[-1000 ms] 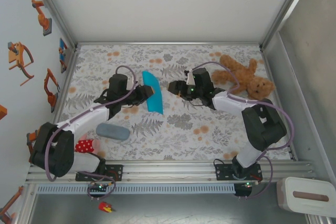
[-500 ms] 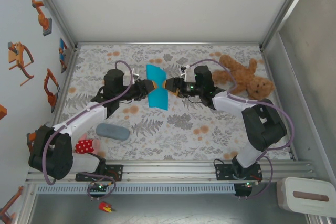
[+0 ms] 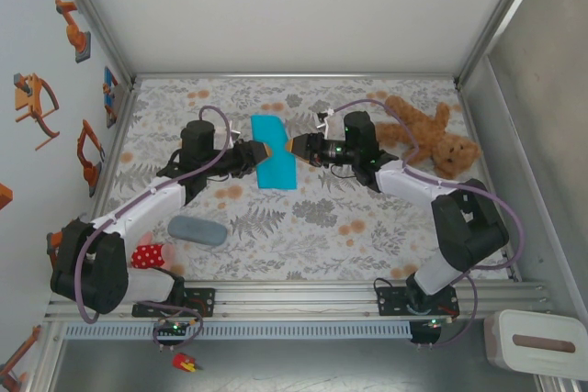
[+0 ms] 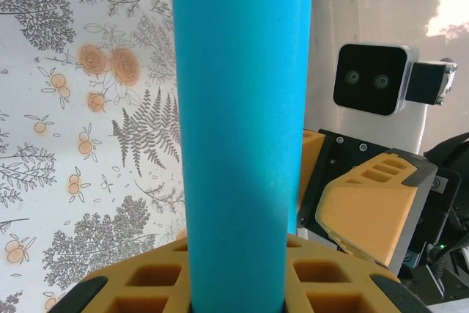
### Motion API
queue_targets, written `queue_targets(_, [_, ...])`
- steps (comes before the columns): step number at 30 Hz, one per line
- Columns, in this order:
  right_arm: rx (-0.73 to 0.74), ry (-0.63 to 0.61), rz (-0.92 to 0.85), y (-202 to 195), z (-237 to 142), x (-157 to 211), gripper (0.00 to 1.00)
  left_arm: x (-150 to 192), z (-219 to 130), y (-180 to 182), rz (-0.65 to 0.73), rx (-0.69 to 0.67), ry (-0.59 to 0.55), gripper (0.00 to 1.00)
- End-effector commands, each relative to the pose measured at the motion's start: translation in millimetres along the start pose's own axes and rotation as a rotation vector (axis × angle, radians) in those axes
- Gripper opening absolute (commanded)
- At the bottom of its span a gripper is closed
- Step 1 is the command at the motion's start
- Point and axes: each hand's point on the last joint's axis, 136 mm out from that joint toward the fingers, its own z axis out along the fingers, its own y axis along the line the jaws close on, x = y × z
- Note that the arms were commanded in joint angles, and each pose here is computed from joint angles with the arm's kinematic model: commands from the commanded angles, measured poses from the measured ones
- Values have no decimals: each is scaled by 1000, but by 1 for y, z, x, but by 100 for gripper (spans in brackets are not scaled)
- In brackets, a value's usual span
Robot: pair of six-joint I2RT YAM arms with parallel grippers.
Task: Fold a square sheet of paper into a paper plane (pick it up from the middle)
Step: First fold in half a square sheet of paper at the center of the table.
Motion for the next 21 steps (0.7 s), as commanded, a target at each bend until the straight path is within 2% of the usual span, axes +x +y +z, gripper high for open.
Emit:
queue_targets(1, [-19,-11,-44,18,-5,-8,34,-6,-2,-8,34,3,-11,24])
queue_targets(4, [-5,-7,-31,14,-3,-8,28,-7,-2,-7,35,3,-12,24])
queue_targets(8, [15,-7,12,6,-2,-7,30,-9,-4,-6,37,-6,-23,23])
queue_targets(13, [-33,-5,74,6,2,-5,31,-11,-5,-6,42,-10,-39,23])
queue_targets(21, [-95,-5,51,18,4,-10,24,-10,-4,-7,34,6,-28,23])
